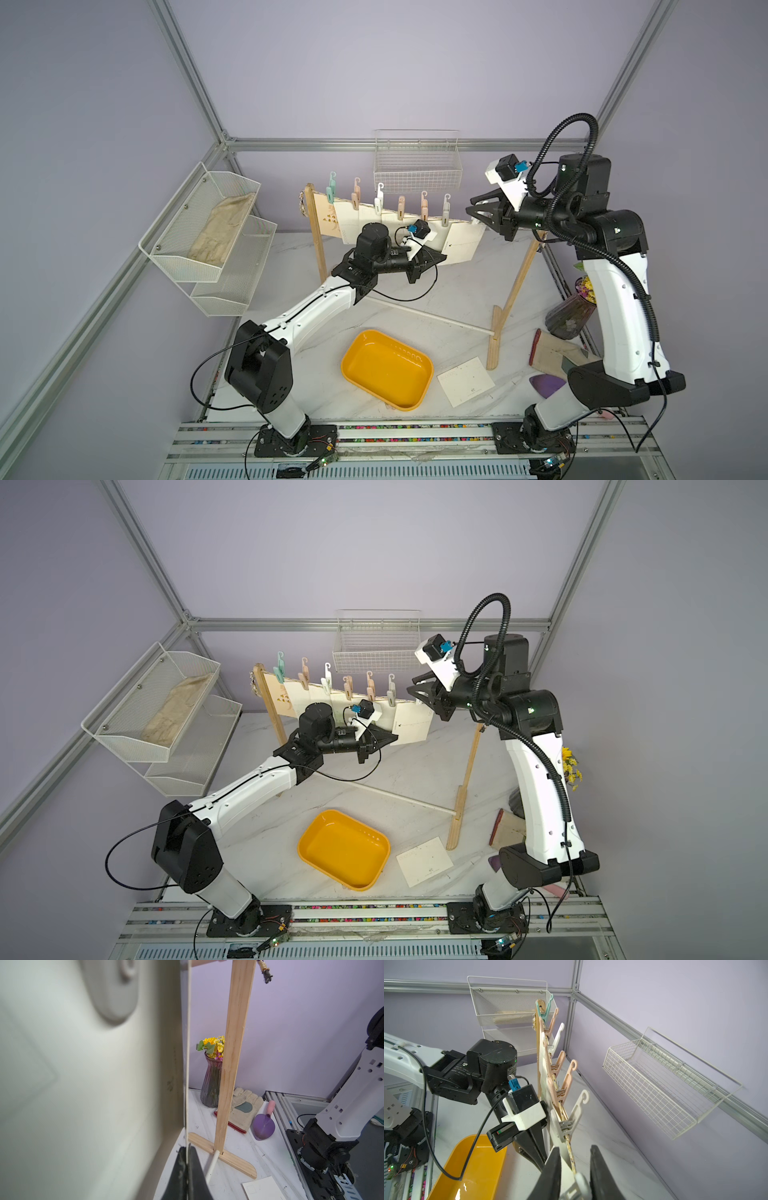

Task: Remove the postcards from the strings
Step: Remove the clamp from the clothesline.

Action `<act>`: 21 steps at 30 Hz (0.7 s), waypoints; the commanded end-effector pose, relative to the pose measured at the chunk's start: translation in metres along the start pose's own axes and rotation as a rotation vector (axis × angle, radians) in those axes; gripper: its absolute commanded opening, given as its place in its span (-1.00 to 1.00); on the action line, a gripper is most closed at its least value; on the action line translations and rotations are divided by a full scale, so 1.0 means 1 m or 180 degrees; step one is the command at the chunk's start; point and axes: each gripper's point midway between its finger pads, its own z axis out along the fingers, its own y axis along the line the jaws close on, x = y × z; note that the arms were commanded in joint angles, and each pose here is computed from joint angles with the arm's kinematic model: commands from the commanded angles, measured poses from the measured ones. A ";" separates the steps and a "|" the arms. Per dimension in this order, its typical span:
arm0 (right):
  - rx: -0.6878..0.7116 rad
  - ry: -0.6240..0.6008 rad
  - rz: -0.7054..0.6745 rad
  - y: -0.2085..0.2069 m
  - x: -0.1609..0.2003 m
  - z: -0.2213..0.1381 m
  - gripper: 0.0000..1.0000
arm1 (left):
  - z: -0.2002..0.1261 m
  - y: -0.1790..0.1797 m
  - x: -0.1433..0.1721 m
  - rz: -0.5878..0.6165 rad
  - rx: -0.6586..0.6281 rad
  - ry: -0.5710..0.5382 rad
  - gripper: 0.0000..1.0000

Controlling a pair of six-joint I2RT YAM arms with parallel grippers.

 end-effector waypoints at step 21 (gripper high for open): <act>-0.0077 -0.1242 0.0025 0.045 -0.062 -0.055 -0.74 | -0.095 -0.087 0.005 -0.0027 -0.0187 0.0176 -1.00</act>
